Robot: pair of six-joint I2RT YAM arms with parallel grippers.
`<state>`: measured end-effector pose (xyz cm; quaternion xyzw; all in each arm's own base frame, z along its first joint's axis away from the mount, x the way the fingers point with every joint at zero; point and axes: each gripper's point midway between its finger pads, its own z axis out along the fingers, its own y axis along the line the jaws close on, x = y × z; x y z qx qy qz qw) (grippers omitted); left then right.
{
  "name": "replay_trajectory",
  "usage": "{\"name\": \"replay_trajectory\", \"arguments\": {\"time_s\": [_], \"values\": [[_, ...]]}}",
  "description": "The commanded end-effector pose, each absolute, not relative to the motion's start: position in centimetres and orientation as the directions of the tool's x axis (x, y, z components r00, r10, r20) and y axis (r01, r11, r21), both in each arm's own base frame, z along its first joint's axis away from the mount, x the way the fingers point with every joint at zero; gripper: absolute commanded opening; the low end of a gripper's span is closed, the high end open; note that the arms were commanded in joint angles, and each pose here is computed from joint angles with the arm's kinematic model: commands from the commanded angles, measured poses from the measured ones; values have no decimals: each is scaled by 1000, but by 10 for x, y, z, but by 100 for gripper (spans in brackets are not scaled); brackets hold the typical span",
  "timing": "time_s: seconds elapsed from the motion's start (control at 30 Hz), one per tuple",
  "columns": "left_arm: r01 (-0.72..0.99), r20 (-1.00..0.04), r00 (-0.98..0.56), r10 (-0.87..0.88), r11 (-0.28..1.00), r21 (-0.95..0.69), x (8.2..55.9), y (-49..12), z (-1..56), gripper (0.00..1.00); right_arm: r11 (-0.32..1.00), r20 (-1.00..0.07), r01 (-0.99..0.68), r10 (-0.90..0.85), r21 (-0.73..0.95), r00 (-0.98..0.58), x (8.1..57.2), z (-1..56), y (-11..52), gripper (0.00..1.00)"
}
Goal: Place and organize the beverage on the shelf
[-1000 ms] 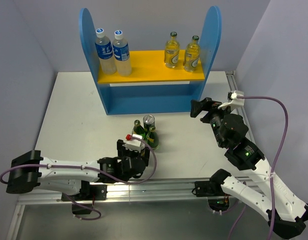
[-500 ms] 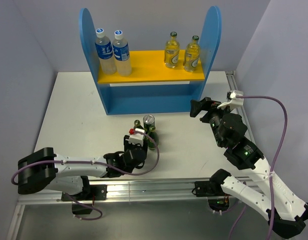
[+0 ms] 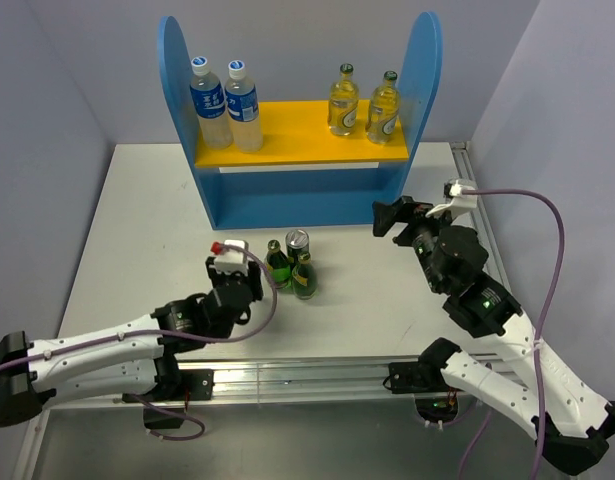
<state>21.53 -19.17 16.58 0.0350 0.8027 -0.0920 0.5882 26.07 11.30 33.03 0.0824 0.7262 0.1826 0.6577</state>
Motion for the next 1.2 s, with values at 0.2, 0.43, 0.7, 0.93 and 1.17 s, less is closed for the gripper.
{"name": "replay_trajectory", "arguments": {"time_s": [0.2, 0.43, 0.7, 0.93, 1.17], "values": [[38, -983, -102, -153, 987, -158, 311, -165, 239, 0, 909, -940, -247, 307, 336, -147, 262, 329, 155, 100], [-14, -975, -33, -219, 976, -219, 386, -138, 236, 0, 894, -932, -277, 306, 351, -196, 256, 311, 165, 100], [-5, -976, 5, -219, 976, -219, 442, -158, 239, 0, 911, -937, -252, 278, 327, -212, 256, 293, 162, 100], [-40, -983, 10, -184, 982, -184, 473, -168, 227, 0, 915, -939, -245, 272, 320, -211, 258, 289, 161, 100], [-66, -986, 3, -164, 984, -164, 496, -173, 211, 0, 921, -940, -232, 265, 313, -216, 260, 284, 161, 100]]}}
